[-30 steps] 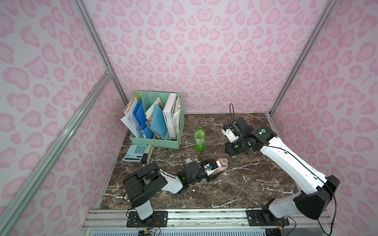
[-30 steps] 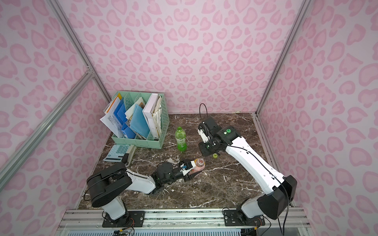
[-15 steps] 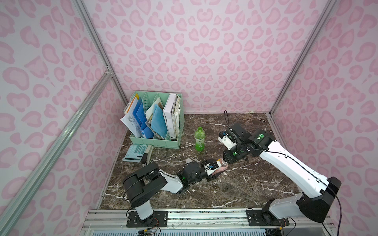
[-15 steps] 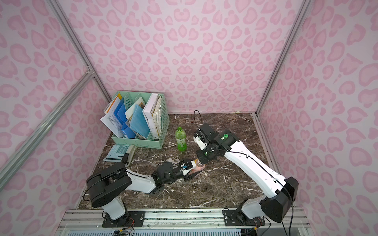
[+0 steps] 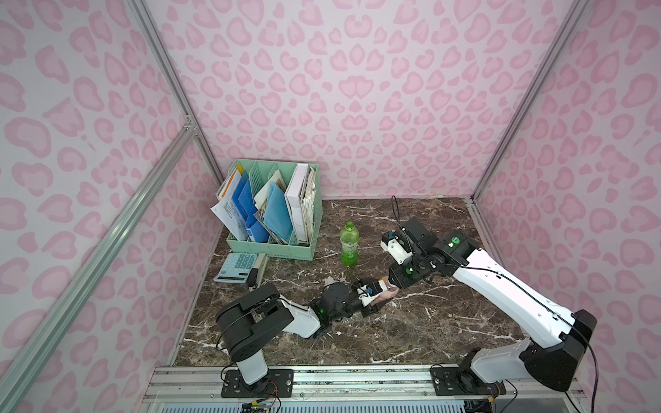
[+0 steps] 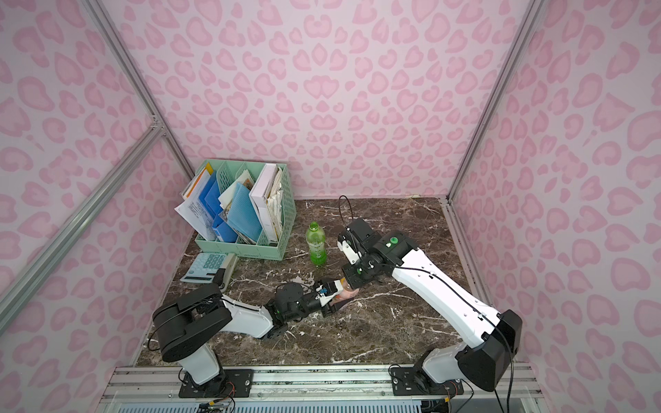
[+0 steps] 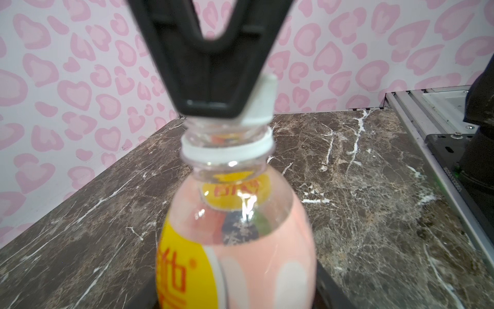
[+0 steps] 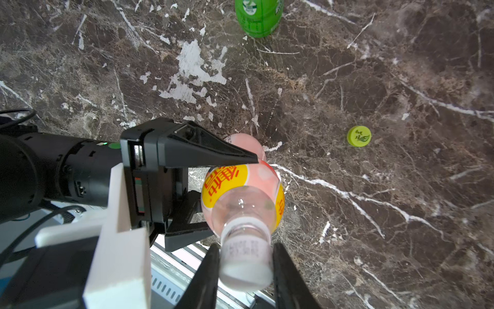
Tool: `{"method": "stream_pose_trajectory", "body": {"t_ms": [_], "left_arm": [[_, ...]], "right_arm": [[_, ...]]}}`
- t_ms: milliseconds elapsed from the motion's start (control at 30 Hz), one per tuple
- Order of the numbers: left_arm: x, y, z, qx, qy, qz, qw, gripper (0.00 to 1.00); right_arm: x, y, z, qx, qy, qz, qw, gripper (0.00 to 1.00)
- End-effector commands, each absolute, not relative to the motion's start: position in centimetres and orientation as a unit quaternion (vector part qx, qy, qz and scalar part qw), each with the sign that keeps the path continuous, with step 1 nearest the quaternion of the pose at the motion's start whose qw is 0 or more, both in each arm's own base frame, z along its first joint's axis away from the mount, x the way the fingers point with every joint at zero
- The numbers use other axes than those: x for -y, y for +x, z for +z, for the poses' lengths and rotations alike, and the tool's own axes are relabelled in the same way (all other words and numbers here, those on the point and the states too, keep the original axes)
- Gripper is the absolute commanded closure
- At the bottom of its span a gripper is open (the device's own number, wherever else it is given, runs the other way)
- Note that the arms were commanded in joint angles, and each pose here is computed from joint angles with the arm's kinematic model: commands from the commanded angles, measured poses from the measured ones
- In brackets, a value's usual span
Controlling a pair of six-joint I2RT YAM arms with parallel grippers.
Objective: Screw on the bottle caps
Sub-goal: Screw the bottle cap onto the plastic bottle.
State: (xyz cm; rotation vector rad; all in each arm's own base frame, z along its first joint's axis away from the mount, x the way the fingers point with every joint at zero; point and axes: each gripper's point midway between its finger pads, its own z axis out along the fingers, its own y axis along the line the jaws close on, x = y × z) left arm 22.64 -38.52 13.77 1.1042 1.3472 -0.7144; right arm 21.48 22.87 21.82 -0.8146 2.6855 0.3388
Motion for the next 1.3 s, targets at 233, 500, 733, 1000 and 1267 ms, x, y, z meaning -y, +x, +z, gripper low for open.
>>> {"method": "stream_pose_trajectory", "body": {"t_ms": [233,500,733,1000,1267], "left_arm": [[38.3,21.7,10.9,-0.602,0.504,-0.300,0.542,0.43],[38.2,22.0,10.9,-0.608,0.497,-0.297,0.544,0.43],[38.2,22.1,10.9,-0.611,0.489,-0.299,0.545,0.43],[37.3,23.1,11.3,-0.625,0.451,-0.316,0.553,0.43],[36.2,24.2,12.1,-0.632,0.409,-0.347,0.559,0.43]], "right_arm": [[-23.4,21.1,20.8,-0.939,-0.298,0.125,0.114,0.66],[-23.7,21.1,21.5,-0.937,-0.296,0.137,0.125,0.58],[-23.9,22.0,23.2,-0.933,-0.290,0.139,0.160,0.34],[-23.9,24.5,28.1,-0.912,-0.256,0.194,0.254,0.36],[-22.6,26.1,29.7,-0.858,-0.229,0.327,0.323,0.50]]}}
